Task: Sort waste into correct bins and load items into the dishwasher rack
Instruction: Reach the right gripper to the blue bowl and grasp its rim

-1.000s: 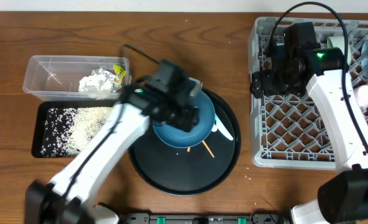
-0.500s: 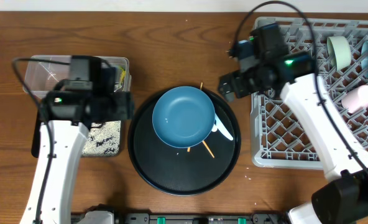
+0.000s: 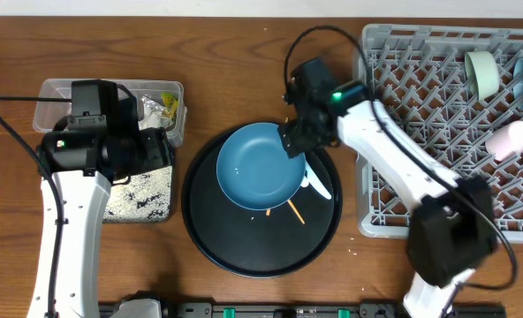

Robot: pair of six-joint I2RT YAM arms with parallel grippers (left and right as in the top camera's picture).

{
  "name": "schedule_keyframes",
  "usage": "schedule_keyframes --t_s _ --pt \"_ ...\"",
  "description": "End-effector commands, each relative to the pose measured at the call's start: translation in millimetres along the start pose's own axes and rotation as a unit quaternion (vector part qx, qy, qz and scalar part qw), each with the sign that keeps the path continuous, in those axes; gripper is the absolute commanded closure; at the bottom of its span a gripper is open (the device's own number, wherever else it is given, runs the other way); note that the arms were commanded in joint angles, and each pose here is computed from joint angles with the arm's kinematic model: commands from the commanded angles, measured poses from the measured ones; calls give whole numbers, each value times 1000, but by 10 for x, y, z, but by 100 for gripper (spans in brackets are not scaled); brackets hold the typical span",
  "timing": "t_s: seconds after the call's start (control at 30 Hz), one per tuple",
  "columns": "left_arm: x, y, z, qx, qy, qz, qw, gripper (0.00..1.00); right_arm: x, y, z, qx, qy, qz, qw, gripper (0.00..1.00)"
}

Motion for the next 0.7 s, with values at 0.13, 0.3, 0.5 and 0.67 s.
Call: schedule_keyframes --t_s 0.13,0.3,0.5,0.67 --pt "53 8 10 4 4 -6 1000 30 -427 -72 -25 -48 -38 43 997 42" --pt "53 7 10 4 4 -6 1000 29 -515 -106 5 -49 -20 64 997 62" --pt "53 7 10 4 4 -5 1000 29 -519 -119 26 -51 -21 65 996 92" --pt "53 7 10 4 4 -5 1000 29 -515 -119 17 -57 -22 66 996 99"
Point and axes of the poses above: each gripper's point midway between its finger pads, its own x axis back along the fingers, its own z axis along the line the jaws close on, y = z × x, the point moved 9 cm from there along x, back along the fingers, and after that the axes turned 15 degrees about -x, right-handed, at the moved point
